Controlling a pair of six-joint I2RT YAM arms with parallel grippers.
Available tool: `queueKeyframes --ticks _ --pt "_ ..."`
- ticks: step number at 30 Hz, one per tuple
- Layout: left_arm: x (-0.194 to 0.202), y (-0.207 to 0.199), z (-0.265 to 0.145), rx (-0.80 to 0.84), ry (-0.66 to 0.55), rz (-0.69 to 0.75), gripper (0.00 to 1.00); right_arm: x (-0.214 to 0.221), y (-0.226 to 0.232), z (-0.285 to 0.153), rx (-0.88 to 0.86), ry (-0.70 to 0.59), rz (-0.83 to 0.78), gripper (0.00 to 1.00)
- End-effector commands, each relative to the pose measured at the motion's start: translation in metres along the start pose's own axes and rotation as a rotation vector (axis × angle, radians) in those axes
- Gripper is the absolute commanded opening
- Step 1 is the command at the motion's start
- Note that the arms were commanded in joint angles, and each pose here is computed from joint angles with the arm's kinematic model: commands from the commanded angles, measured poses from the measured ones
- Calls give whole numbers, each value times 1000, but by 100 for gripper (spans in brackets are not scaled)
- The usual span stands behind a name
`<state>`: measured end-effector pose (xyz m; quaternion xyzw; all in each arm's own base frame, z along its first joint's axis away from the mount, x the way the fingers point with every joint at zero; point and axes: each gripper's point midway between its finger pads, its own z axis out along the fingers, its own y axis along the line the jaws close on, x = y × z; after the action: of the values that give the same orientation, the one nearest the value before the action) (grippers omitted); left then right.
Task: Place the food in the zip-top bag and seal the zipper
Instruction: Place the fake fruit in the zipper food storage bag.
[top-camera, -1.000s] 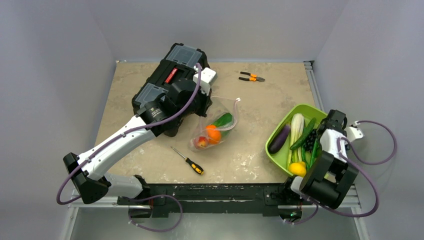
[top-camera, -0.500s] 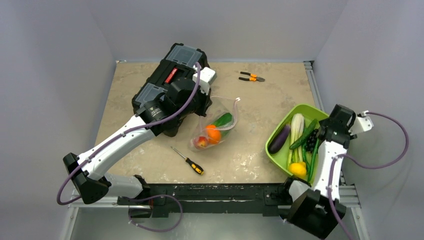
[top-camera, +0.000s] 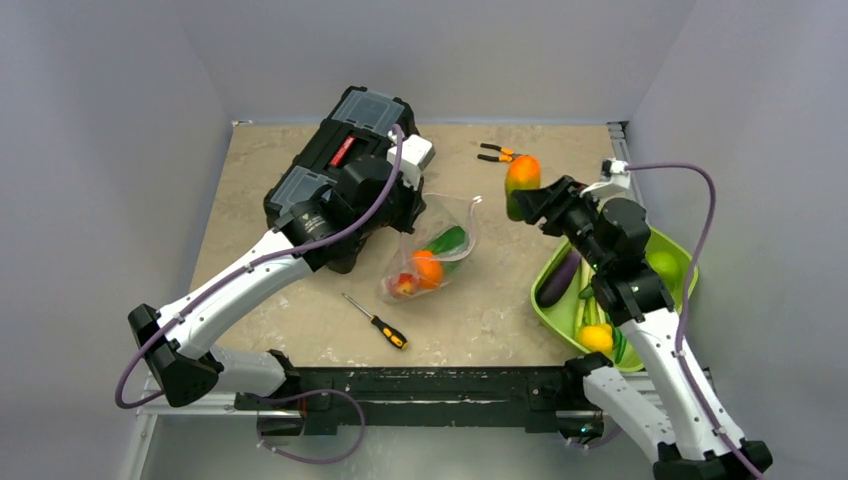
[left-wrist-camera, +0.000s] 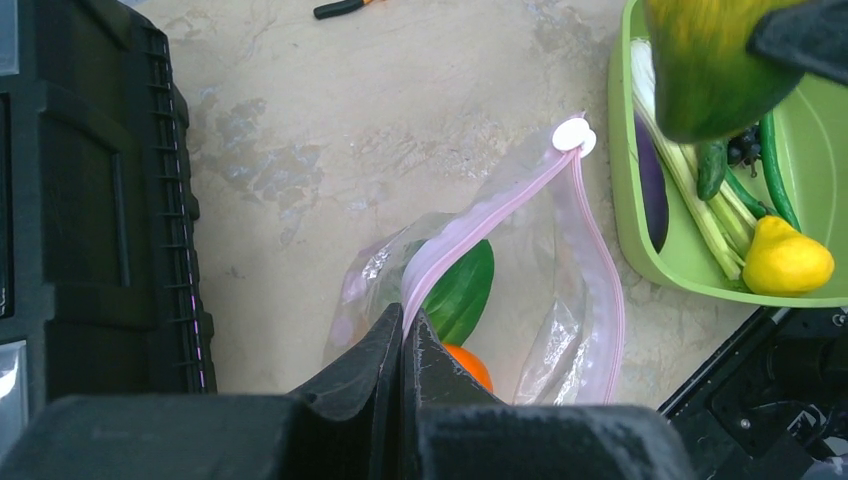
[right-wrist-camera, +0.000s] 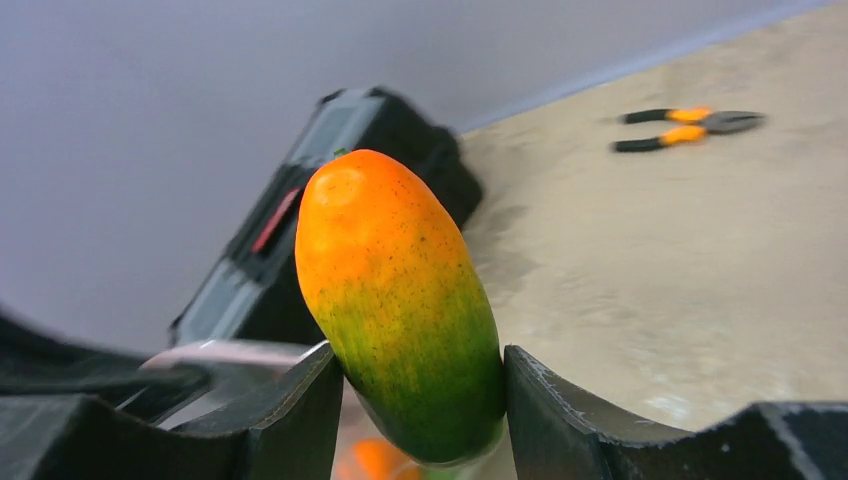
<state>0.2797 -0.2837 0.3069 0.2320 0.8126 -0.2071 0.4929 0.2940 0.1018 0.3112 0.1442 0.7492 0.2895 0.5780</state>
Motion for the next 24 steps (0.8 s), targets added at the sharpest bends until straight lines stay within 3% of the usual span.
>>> queueKeyframes --ticks 1,3,6,10,20,24 --pt "-20 -5 -4 26 -57 -39 0 -2 99 -17 -378 25 -49 0" --pt "-20 -5 -4 28 -57 -40 0 20 136 -24 -473 85 -70 0" --pt "-20 -4 -4 20 -58 -39 0 36 172 -36 -564 44 -102 0" --pt "-20 -5 -5 26 -58 -40 0 74 193 -21 -606 94 -103 0" --pt "-26 0 -13 6 -83 -32 0 85 151 6 -356 -33 -138 1" --pt "-28 -2 -15 16 -88 -35 0 98 136 11 -287 17 -170 27"
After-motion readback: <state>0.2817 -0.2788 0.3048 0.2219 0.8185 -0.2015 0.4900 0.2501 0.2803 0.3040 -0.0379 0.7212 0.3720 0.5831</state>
